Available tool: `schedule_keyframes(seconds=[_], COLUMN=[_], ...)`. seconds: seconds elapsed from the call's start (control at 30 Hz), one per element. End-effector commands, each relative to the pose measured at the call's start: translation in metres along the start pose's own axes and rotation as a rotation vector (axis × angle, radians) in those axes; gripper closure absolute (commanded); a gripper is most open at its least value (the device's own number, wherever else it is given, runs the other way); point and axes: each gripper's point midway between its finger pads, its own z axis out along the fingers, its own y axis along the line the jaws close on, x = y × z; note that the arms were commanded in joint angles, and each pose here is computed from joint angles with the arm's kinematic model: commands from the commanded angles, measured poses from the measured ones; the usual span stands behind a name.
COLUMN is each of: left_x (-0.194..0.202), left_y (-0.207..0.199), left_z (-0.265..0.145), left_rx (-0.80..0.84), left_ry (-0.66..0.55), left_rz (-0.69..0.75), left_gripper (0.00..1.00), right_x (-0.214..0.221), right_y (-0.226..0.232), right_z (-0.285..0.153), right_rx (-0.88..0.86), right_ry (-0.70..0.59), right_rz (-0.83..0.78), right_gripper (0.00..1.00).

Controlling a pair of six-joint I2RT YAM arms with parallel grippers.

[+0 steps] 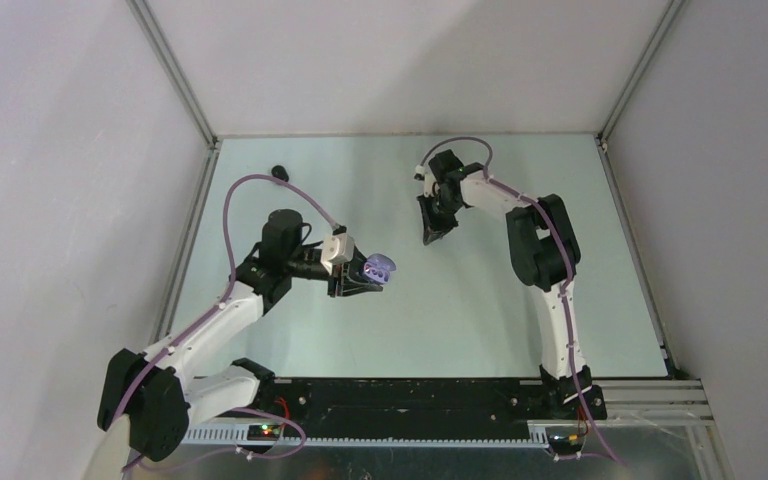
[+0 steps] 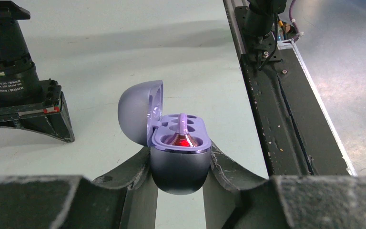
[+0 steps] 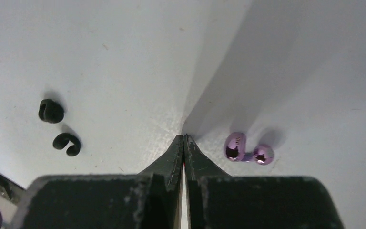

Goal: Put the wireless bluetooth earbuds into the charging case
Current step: Adjust the earbud at the center of the board.

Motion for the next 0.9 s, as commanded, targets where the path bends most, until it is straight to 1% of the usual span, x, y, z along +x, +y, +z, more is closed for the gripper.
schedule_keyframes(seconds=[0.0, 0.27, 0.5, 0.87], left_x=[-0.010, -0.010, -0.010, -0.010], left_y=[-0.001, -0.002, -0.003, -0.002], left_z=[0.000, 0.000, 0.000, 0.000], left_rx=[0.010, 0.008, 0.011, 0.011], left_ry=[-0.019, -0.020, -0.019, -0.020], left_rz=[0.066, 0.071, 0.068, 0.069], left_gripper=[1.00, 1.00, 1.00, 1.00], right_x=[-0.021, -0.018, -0.015, -0.009], right_y=[-0.030, -0.041, -0.047, -0.066], right_z=[-0.005, -0.012, -0.029, -0.040], right_rx=[0.166, 0.212, 0.225, 0.202], right_ry=[-0.075, -0.077, -0.093, -0.085], right_rz=[-0.028, -0.019, -0.012, 0.037], right_gripper=[0.95, 0.95, 0.95, 0.95])
